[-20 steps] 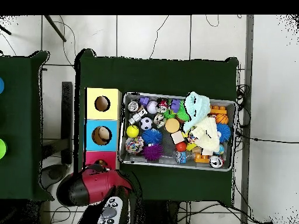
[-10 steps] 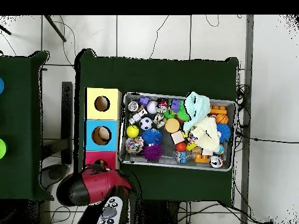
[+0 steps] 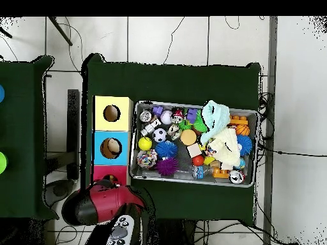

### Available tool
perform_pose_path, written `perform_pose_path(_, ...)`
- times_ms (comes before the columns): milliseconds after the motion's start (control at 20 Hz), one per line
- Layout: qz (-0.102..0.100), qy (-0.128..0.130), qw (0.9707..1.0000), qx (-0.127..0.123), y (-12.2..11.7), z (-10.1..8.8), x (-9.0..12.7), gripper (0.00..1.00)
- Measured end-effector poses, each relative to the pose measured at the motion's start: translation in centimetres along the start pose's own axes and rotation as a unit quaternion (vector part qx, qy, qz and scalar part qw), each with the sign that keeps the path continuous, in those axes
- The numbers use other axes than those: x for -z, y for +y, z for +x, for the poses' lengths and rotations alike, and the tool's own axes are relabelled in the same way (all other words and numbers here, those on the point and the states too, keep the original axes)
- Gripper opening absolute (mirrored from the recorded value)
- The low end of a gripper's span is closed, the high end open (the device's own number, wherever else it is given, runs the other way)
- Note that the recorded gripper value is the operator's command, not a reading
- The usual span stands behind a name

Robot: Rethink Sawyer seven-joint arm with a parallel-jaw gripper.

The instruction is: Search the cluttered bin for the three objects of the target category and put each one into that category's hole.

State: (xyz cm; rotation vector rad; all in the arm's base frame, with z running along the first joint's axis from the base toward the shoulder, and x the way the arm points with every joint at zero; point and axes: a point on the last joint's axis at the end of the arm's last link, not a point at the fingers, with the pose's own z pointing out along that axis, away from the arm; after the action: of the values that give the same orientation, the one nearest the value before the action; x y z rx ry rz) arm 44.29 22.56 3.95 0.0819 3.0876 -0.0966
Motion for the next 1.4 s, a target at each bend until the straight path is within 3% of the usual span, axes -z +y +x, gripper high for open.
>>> perform_pose_path(400,0.004,0.014,0.9999,0.000,-0.1,0.2,0.5,0.00)
perform_pose_path(600,0.007,0.028,0.9996,-0.001,-0.1,0.2,1.8,0.00)
perform_pose_path(1050,0.007,0.028,0.9996,-0.002,-0.1,-0.1,2.5,0.00)
perform_pose_path(1100,0.007,0.028,0.9996,-0.002,-0.1,-0.1,2.5,1.00)
perform_pose_path(1400,0.005,0.025,0.9997,-0.001,0.1,-0.3,2.7,1.00)
